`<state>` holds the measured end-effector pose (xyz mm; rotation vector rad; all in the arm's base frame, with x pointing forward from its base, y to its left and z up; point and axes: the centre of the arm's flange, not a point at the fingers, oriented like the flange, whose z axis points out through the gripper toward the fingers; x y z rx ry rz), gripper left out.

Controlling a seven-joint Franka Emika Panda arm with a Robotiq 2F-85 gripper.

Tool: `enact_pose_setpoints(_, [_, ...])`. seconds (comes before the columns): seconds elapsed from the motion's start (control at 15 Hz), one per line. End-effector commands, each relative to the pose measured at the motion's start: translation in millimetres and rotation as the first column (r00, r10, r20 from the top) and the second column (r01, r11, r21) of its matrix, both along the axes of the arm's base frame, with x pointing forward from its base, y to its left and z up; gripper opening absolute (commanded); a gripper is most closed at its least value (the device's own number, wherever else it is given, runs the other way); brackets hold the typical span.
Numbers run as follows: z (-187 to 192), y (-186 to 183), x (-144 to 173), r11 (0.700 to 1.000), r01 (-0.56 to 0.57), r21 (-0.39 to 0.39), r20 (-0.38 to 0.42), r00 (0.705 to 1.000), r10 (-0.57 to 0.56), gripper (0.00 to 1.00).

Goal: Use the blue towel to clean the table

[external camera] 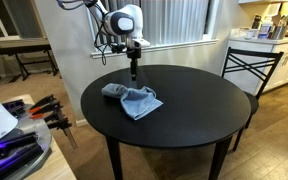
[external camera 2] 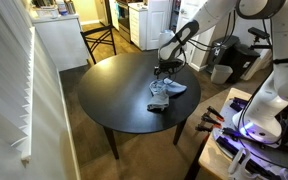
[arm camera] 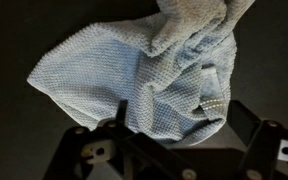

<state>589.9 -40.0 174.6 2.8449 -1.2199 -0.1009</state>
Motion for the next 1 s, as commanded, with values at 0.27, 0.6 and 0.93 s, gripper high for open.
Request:
enact_pose_setpoints(0.27, [-13.3, 0.3, -2.2, 1.0, 0.021, -0.013, 0.009, 1.0, -0.021, 1.0])
enact_pose_setpoints(0.6, [-71.2, -1.7, -24.8, 0.999, 0.047, 0.02, -0.049, 0.998, -0.046, 1.0])
enact_pose_setpoints(0.93, [-110.4, 3.3, -35.5, 0.993, 0.083, 0.083, -0.131, 0.989, -0.072, 1.0])
